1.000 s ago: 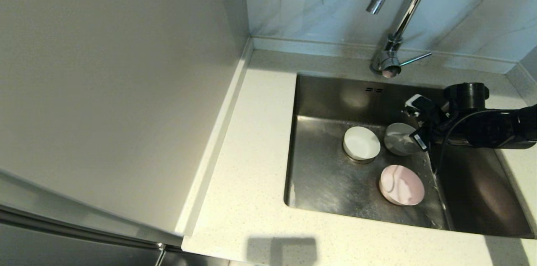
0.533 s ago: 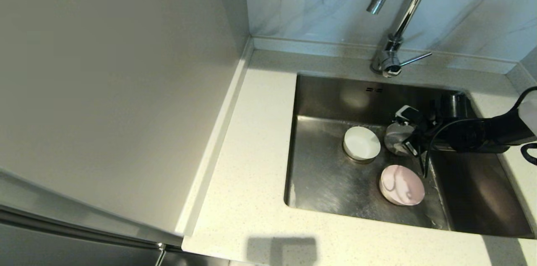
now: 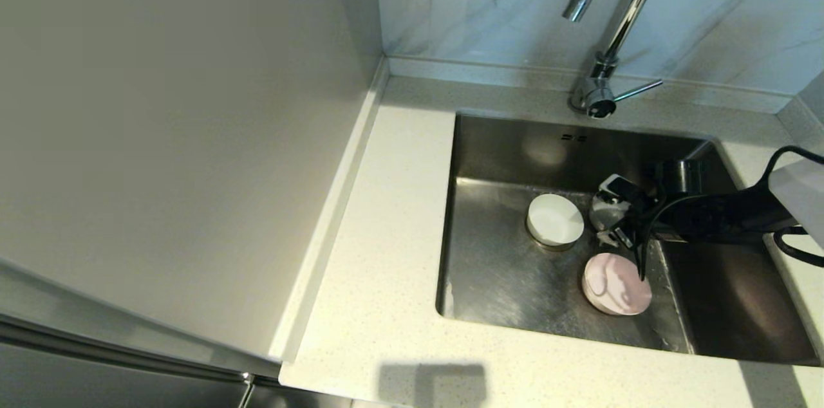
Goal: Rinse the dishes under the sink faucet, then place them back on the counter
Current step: Put a bowl back to the table from the sink
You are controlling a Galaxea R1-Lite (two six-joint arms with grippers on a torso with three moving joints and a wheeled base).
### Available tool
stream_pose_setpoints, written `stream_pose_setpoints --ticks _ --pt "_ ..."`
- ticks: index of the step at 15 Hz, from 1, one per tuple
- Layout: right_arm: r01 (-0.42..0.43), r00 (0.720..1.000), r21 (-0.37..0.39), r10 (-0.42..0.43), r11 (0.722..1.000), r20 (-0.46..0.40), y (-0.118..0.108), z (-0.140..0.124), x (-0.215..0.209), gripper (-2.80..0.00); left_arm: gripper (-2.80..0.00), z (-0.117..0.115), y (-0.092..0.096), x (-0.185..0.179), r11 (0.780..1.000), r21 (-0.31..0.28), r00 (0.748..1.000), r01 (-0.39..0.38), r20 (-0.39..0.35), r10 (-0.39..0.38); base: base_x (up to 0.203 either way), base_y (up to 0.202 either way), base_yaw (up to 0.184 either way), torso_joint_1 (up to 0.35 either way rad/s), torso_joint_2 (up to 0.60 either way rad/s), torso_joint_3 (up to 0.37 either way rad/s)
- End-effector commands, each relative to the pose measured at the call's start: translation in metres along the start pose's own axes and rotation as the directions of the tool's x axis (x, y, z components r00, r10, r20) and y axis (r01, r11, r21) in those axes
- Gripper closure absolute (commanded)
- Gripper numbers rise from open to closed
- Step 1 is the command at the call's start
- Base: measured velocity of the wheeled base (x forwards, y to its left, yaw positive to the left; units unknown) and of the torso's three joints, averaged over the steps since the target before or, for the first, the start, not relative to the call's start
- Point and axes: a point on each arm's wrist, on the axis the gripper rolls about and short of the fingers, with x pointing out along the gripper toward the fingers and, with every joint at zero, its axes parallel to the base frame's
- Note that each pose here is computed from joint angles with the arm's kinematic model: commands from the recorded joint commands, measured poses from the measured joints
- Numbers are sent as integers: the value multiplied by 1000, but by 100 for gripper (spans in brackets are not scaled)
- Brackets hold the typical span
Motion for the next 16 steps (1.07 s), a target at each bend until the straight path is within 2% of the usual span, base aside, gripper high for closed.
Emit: stream_pose_setpoints --ticks 1,5,6,7,16 --pt "-2 1000 -5 2 1000 -3 5 -5 15 -280 0 0 0 0 1000 0 1000 -1 4 1 0 0 0 0 0 0" --pt "12 1000 -5 -12 1000 9 5 -5 31 -280 0 0 0 0 1000 0 1000 -1 4 1 0 0 0 0 0 0" --pt "11 1000 -5 -11 1000 6 6 -6 32 -105 0 0 0 0 1000 0 1000 -1 4 1 0 0 0 0 0 0" --pt "11 1000 -5 -11 1000 9 5 -5 32 0 0 0 0 0 1000 0 1000 -1 4 1 0 0 0 0 0 0" --pt "20 1000 -3 -20 1000 20 1 0 24 0 0 0 0 0 1000 0 1000 -1 4 1 0 0 0 0 0 0"
